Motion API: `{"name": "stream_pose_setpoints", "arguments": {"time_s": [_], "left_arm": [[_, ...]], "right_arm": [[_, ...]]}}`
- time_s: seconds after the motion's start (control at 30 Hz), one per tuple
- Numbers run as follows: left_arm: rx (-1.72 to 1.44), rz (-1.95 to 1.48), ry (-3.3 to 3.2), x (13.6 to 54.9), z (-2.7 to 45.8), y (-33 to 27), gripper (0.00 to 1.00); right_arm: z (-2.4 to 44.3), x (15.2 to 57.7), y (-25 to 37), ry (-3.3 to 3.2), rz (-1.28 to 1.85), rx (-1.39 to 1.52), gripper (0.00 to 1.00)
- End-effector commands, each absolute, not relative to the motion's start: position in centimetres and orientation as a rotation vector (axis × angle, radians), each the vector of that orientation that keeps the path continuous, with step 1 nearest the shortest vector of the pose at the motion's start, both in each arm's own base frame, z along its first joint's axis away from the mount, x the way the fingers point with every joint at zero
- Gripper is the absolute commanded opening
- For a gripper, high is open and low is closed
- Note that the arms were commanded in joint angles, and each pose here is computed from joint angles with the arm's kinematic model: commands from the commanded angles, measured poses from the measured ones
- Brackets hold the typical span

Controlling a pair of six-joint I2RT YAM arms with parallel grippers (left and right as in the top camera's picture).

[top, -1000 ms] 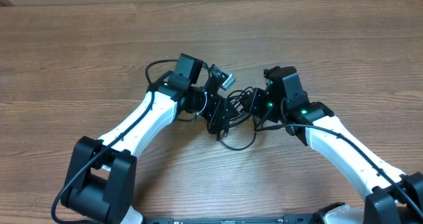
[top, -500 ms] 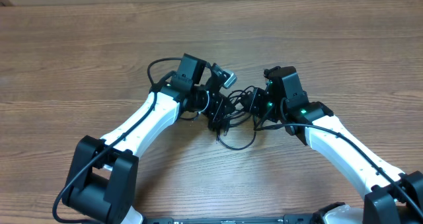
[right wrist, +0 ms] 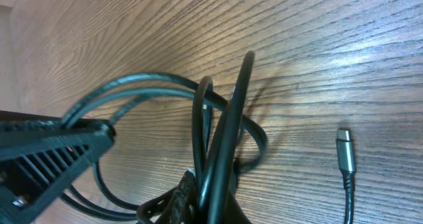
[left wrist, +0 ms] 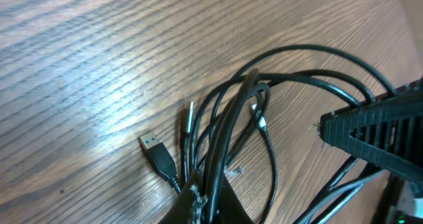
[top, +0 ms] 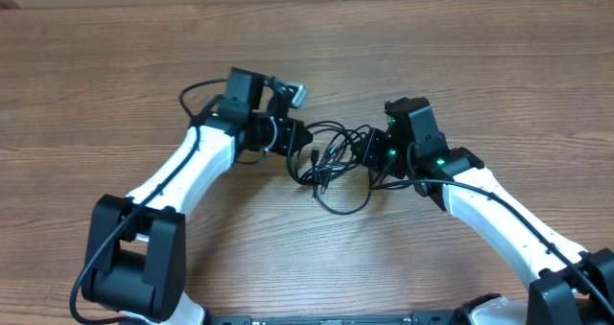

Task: Untangle cables

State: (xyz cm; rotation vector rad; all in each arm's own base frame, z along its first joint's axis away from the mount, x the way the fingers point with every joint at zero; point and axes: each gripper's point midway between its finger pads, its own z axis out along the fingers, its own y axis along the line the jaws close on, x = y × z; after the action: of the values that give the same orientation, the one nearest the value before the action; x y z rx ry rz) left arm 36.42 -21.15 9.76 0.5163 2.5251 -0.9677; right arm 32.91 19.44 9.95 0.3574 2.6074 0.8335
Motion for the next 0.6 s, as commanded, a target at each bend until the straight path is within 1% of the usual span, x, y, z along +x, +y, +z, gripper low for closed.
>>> {"name": "stream_pose_setpoints", "arguments": {"time_s": [0.0, 0.13, 0.27, 0.43, 0.57], "left_arm": [[0.472, -1.123, 2.488, 36.5, 11.0, -21.0, 0.04], [0.444, -1.271, 2.396, 37.0, 13.4, -19.9, 0.04], [0.407, -1.400, 2.265, 37.8, 17.0, -17.5, 0.04], [0.373, -1.465, 2.132, 38.1, 20.7, -14.4, 0.04], [0.362, -1.478, 2.030, 37.7, 23.8, -11.8, 0.04]], "right_arm": [[10.1, 33.2, 19.4, 2.599, 0.815, 0.356, 0.04], [10.1, 33.2, 19.2, 2.599, 0.804, 0.361, 0.04], [10.1, 33.5, 18.7, 2.588, 0.782, 0.377, 0.04], [10.9, 34.4, 16.9, 2.551, 0.768, 0.426, 0.04], [12.6, 35.1, 14.8, 2.491, 0.741, 0.414, 0.04]]}}
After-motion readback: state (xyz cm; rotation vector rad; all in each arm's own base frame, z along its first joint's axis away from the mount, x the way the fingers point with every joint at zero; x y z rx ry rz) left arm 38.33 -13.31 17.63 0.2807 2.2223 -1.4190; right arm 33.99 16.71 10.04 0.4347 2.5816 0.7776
